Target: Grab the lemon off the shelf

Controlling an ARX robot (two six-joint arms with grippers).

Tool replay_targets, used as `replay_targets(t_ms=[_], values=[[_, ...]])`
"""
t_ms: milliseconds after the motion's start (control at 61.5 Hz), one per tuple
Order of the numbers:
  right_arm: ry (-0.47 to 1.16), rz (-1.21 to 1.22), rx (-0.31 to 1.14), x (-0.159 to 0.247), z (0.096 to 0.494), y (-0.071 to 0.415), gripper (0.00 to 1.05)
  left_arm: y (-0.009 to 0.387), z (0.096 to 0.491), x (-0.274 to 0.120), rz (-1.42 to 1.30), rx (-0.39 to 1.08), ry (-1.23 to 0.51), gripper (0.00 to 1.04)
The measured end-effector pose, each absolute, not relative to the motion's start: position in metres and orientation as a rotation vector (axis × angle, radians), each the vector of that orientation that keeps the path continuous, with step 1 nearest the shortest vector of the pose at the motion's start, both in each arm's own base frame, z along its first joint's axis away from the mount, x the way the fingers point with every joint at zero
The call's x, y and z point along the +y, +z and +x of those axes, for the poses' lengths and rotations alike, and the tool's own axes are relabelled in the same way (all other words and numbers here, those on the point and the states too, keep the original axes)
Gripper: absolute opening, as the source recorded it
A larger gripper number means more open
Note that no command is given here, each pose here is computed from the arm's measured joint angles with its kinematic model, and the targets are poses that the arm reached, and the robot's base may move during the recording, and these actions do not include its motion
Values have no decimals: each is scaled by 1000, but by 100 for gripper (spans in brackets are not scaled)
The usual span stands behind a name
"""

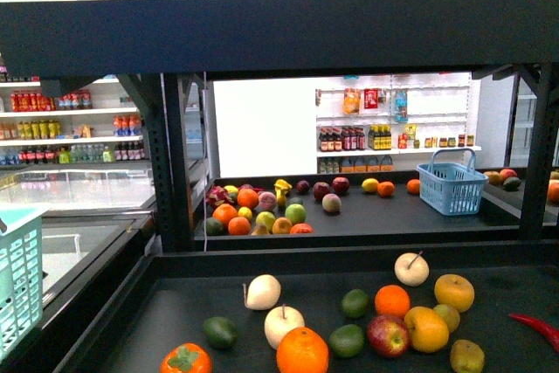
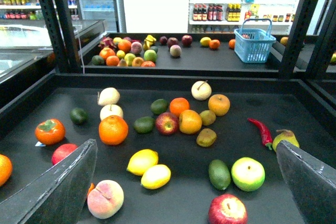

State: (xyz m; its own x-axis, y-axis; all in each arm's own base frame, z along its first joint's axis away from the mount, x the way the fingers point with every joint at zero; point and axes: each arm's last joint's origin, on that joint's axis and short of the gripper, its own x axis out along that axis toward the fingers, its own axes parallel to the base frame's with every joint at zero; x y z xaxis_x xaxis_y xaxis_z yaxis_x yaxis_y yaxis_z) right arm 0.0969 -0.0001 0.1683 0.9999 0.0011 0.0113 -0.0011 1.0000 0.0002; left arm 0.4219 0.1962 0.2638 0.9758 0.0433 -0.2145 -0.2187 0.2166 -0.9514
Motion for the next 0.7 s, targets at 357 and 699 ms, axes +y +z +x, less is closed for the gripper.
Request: replay_targets(t_ms=[357,699], values=[[1,0,-11,0,97,168,102,306,387,155,-1087,283,69,12],[1,0,-11,0,97,168,102,330,346,42,-828,459,-356,12]])
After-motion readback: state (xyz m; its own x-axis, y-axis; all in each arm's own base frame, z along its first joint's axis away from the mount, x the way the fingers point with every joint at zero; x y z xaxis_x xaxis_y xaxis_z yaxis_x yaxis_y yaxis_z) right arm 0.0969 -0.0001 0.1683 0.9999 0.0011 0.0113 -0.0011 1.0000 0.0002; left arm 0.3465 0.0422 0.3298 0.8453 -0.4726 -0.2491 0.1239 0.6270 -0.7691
